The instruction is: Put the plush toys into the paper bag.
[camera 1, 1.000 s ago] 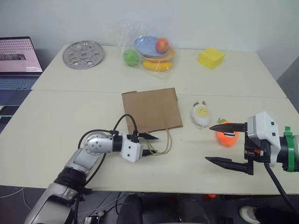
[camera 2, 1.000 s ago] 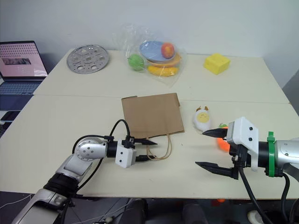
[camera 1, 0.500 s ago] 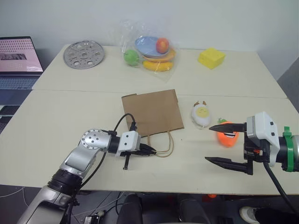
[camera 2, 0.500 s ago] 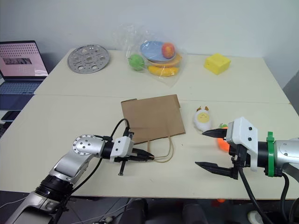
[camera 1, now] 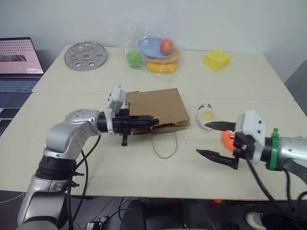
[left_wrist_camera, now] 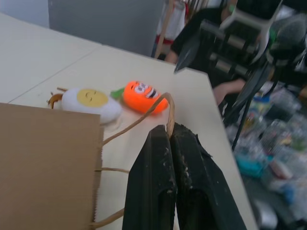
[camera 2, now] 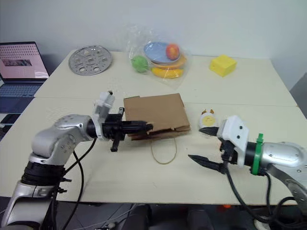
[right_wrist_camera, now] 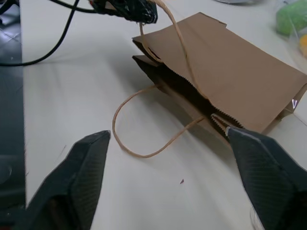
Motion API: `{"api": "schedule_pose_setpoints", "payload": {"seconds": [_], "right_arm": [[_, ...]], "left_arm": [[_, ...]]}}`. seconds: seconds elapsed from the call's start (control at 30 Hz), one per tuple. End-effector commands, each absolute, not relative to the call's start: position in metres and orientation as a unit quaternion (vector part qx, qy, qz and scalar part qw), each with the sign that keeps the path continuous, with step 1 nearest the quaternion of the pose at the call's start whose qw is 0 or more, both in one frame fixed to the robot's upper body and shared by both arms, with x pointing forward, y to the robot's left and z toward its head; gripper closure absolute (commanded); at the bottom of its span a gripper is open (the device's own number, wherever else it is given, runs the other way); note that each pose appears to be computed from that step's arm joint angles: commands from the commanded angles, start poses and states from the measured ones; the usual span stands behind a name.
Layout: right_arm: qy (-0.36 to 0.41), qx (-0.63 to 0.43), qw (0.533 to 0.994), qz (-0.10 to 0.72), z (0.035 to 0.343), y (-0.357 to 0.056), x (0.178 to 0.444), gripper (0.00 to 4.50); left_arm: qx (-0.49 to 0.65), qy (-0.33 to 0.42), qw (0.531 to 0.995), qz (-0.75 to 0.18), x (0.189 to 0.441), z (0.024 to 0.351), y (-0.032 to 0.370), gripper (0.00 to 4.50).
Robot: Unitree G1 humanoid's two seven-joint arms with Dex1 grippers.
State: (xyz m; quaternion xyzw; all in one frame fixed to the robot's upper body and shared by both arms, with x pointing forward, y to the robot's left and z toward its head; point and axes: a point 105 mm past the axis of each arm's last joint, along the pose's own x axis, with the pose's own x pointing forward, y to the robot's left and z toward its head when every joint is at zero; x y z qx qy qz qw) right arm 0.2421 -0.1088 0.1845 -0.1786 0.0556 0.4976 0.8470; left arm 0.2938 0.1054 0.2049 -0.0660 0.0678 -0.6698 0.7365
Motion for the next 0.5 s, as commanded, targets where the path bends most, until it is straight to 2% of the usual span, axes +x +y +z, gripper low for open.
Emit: {"api": "schedule_pose_setpoints", "payload": {"seconds": [0.03,0.23,0.27,0.5], "right_arm": [[0.035,-0.174,0.857,0.484,0.176,-0.084,0.258,1.99],[0.027,-0.151,0.882,0.445,0.161,-0.056,0.286,4.21],[0.028,-0.149,0.887,0.436,0.158,-0.053,0.291,4.46],[0.024,-0.119,0.917,0.379,0.149,-0.038,0.322,4.46]], "left_arm": [[-0.093,0.053,0.735,-0.669,0.294,0.227,0.100,4.50],[-0.093,0.059,0.738,-0.666,0.292,0.230,0.098,4.50],[-0.095,0.058,0.739,-0.664,0.292,0.231,0.098,4.50],[-0.105,0.055,0.745,-0.657,0.291,0.232,0.097,4.50]]}}
